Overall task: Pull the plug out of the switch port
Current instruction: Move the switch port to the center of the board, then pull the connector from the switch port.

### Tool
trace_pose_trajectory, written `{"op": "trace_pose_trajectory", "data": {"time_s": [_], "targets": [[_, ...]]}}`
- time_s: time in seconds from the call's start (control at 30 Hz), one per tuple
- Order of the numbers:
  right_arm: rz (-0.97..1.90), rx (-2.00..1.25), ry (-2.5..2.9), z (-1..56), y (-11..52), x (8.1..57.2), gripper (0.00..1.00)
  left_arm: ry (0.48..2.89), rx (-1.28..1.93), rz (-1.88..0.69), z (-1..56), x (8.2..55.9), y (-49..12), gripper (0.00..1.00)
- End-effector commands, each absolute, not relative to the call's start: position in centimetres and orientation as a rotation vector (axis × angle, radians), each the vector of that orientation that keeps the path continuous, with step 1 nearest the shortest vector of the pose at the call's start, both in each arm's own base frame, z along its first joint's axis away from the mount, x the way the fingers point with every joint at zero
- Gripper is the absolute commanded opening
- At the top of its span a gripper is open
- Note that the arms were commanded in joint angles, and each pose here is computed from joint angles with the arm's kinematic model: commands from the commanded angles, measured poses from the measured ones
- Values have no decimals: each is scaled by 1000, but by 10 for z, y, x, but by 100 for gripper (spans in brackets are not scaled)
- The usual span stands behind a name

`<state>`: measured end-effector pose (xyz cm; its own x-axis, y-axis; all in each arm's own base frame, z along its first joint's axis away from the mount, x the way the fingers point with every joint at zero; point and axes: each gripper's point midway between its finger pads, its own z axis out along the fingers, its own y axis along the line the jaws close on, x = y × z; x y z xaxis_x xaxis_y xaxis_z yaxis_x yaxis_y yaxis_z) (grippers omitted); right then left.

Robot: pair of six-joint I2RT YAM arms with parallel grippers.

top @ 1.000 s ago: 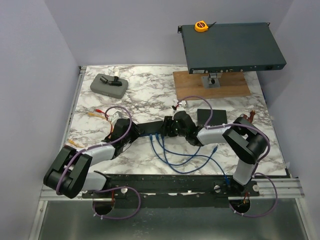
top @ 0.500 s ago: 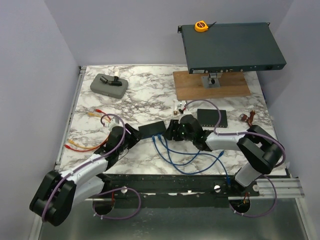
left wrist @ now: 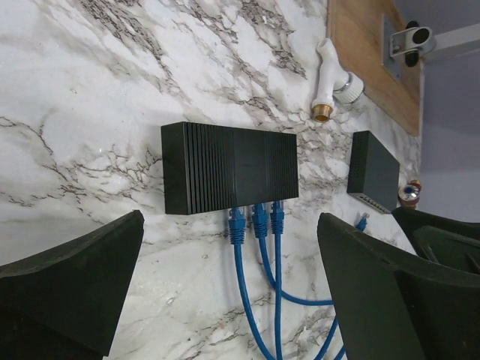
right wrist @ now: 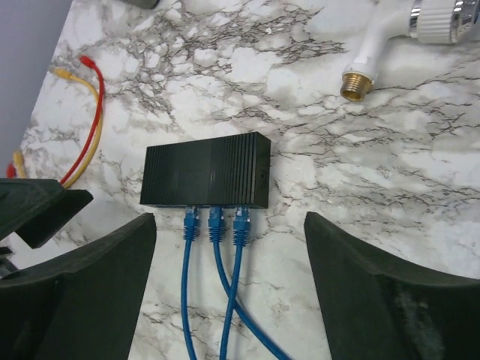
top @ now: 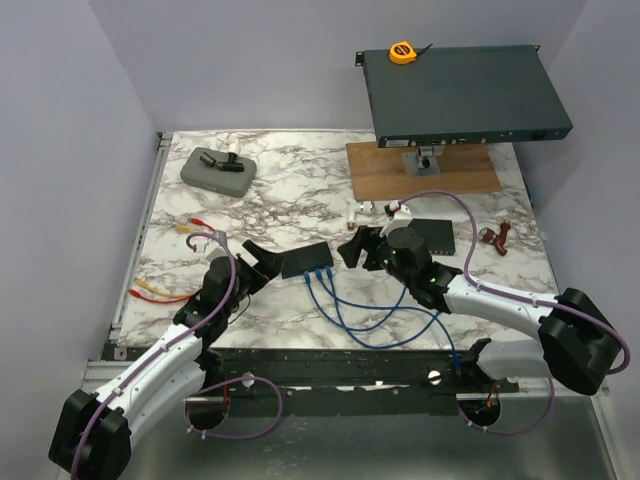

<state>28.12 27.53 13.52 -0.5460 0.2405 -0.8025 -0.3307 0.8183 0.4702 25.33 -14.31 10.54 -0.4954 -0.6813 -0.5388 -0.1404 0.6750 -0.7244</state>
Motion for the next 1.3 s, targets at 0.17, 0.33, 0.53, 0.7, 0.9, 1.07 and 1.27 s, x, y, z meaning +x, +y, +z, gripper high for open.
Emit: {"op": "trace_pose_trajectory", "data": {"time_s": [0.17,0.33,0.53,0.7,0.9,1.07,1.27], "targets": [[883,47,2027,123,279,270,94,1808,-615,-1027,123,248,-156,99],[974,50,2092,109,290,270,92,1993,-439,-1071,135,253,-195,94],[1061,32,2135,92,304,265,89,2099,-498,-963,136,276,-200,94],[1104,38,2155,82,309,261,87,2151,-515,-969,135,293,-216,95],[1099,46,2149,79,306,260,81,2220,-512,-863,108,294,-213,89],[1042,129,2188,65,301,266,68,2230,-529,-799,87,294,-205,67],[1051,158,2218,53,306,268,53,2244,-526,-787,75,293,-206,42]]}}
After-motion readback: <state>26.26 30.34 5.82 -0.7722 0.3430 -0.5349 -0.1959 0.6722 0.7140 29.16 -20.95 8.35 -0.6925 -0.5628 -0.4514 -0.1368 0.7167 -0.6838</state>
